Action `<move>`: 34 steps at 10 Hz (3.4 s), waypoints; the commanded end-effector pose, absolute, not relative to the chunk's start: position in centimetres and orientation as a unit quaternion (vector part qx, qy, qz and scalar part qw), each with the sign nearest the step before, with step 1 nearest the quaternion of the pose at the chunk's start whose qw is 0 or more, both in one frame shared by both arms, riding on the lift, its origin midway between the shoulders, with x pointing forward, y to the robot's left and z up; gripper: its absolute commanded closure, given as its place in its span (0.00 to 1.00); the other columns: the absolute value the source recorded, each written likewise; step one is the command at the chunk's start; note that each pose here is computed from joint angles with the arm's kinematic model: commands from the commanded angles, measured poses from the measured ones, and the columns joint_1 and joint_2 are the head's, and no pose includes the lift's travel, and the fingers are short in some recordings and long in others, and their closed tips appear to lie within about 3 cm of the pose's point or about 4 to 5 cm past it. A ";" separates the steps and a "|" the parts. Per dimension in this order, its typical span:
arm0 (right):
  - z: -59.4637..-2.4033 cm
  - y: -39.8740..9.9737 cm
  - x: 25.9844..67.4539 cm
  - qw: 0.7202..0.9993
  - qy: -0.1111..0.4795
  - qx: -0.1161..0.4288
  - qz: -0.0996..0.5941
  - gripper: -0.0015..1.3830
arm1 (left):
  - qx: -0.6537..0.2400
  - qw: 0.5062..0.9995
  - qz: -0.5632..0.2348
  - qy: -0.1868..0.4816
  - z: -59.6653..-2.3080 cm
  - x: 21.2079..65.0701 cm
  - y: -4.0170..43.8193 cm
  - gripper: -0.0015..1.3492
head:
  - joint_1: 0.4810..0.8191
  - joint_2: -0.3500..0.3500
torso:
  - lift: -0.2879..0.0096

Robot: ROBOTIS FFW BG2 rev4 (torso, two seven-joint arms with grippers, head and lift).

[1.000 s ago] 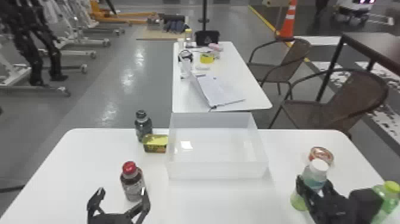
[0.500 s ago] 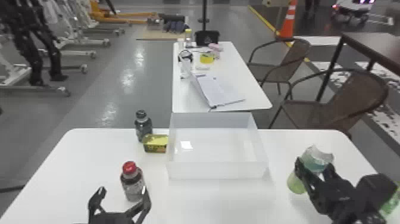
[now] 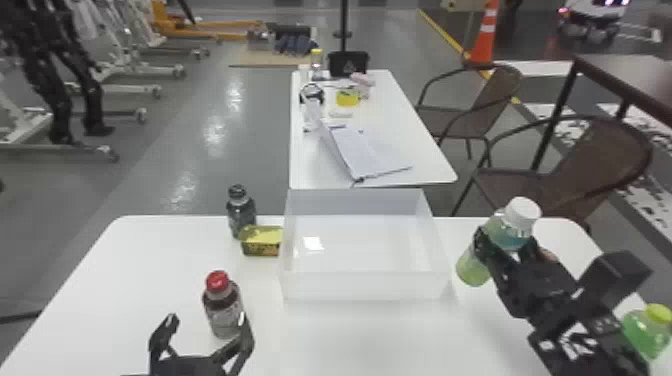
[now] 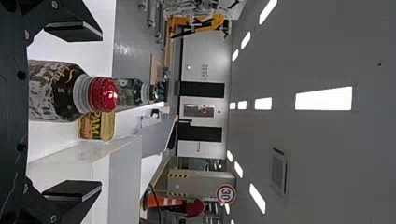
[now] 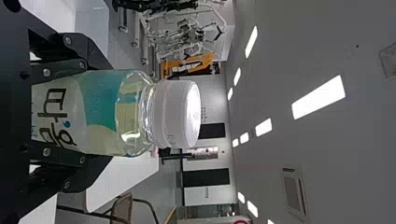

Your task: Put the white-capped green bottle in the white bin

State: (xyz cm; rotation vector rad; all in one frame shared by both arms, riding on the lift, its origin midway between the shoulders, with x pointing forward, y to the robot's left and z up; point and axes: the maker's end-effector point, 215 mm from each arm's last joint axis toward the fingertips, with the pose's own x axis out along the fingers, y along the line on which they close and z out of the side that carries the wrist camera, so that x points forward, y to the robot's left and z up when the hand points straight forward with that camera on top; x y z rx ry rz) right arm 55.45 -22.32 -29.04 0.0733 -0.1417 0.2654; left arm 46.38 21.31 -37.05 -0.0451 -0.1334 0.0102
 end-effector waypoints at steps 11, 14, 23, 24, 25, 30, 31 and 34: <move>-27.8 -19.9 64.9 0.983 -0.090 0.012 0.160 0.53 | -0.042 0.996 -0.004 -0.083 -36.1 47.4 20.0 0.13 | 0.20 0.50 | 0.63; -26.2 -18.0 66.9 0.979 -0.099 0.028 0.175 0.53 | -0.045 0.995 -0.016 -0.090 -35.6 48.0 19.5 0.13 | 0.20 0.50 | 0.63; -33.5 -12.6 67.5 0.976 -0.022 0.078 0.203 0.53 | -0.045 0.994 -0.019 -0.093 -35.5 48.3 19.3 0.13 | 0.20 0.50 | 0.63; -34.7 -12.3 67.5 0.976 -0.006 0.076 0.206 0.53 | -0.045 0.994 -0.019 -0.094 -35.5 48.3 19.3 0.13 | 0.20 0.50 | 0.63; -35.5 -12.2 67.4 0.975 0.003 0.072 0.209 0.51 | -0.045 0.994 -0.019 -0.094 -35.5 48.3 19.3 0.13 | 0.20 0.50 | 0.63; -36.3 -12.4 67.2 0.976 0.010 0.057 0.211 0.22 | -0.045 0.994 -0.019 -0.094 -35.6 48.2 19.3 0.13 | 0.20 0.50 | 0.63; -36.1 -12.3 67.1 0.976 0.005 0.057 0.211 0.10 | -0.046 0.994 -0.018 -0.094 -35.6 48.2 19.4 0.13 | 0.20 0.50 | 0.63; -34.2 -12.2 66.8 0.975 -0.022 0.064 0.212 0.08 | -0.046 0.994 -0.017 -0.094 -35.6 48.2 19.5 0.13 | 0.20 0.50 | 0.63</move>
